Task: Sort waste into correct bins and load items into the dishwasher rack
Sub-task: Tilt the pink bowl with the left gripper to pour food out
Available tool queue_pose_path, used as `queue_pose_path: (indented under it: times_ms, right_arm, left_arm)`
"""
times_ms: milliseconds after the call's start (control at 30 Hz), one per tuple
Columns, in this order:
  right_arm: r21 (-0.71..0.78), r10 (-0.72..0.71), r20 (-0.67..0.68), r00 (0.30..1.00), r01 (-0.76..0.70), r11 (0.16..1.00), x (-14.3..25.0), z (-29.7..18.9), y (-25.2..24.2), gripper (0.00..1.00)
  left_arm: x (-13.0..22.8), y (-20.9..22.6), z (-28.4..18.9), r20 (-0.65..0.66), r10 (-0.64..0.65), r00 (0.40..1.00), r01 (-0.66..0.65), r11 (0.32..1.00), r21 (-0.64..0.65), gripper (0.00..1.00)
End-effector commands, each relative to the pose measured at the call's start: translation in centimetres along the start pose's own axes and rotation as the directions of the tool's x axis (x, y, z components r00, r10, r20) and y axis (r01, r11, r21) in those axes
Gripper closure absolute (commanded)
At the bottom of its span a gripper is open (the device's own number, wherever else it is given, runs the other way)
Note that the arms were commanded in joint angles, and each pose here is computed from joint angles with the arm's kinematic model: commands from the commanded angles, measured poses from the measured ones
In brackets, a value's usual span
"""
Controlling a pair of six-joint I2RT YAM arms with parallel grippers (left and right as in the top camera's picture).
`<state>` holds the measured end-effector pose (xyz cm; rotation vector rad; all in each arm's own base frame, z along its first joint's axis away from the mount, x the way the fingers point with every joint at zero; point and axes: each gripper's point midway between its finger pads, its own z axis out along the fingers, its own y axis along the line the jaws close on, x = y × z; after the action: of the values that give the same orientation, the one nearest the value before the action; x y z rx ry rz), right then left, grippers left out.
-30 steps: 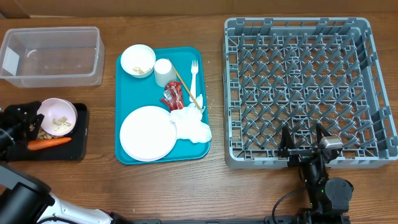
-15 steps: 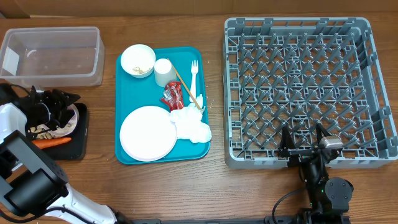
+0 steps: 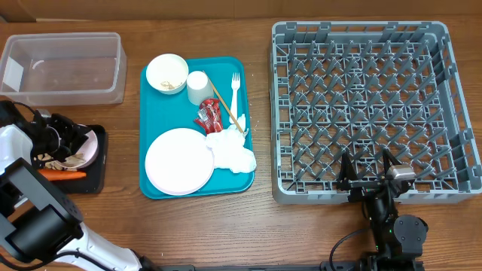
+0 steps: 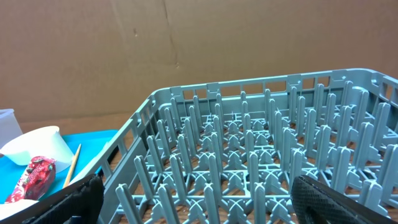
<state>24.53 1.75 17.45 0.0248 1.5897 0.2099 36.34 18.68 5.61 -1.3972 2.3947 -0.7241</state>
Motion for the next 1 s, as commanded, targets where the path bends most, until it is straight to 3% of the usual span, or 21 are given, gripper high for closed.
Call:
queue_pose_path:
  times_ms: [0, 100, 233, 367, 567, 700, 833, 967]
  right_arm:
    - [0.013, -0.007, 0.005, 1.000, 0.007, 1.000, 0.2, 0.0, -0.3, 0.00]
    - [0.013, -0.007, 0.005, 1.000, 0.007, 1.000, 0.2, 0.0, -0.3, 0.00]
    - [0.013, -0.007, 0.005, 1.000, 0.007, 1.000, 0.1, 0.0, -0.3, 0.00]
    - [0.013, -0.007, 0.005, 1.000, 0.007, 1.000, 0.2, 0.0, -0.3, 0.00]
    - [0.013, -0.007, 0.005, 1.000, 0.007, 1.000, 0.2, 0.0, -0.3, 0.00]
    - [0.013, -0.007, 0.005, 1.000, 0.007, 1.000, 0.2, 0.0, -0.3, 0.00]
    - [0.013, -0.007, 0.005, 1.000, 0.007, 1.000, 0.2, 0.0, -0.3, 0.00]
    - [0.013, -0.007, 0.005, 1.000, 0.007, 1.000, 0.2, 0.0, -0.3, 0.00]
  left_arm:
    - [-0.8, -0.2, -2.1, 0.077, 0.020, 0.997, -0.017, 0.999, -0.046, 0.83]
    - [-0.8, -0.3, -2.7, 0.089, 0.037, 0.995, -0.033, 0.998, -0.054, 0.82]
    - [-0.8, 0.5, -2.7, 0.093, 0.049, 0.994, -0.040, 0.994, -0.102, 0.66]
    - [-0.3, 2.2, -2.6, 0.092, 0.079, 0.993, -0.054, 0.968, -0.245, 0.65]
    - [1.4, 0.2, -0.9, 0.048, 0.175, 0.983, -0.155, 0.947, -0.280, 0.61]
    - [1.8, -0.7, -0.1, 0.050, 0.244, 0.968, -0.214, 0.917, -0.336, 0.46]
    - [1.6, -0.2, -0.3, 0.065, 0.278, 0.959, -0.226, 0.879, -0.420, 0.43]
    - [1.2, 0.4, -0.6, 0.077, 0.274, 0.959, -0.213, 0.869, -0.447, 0.47]
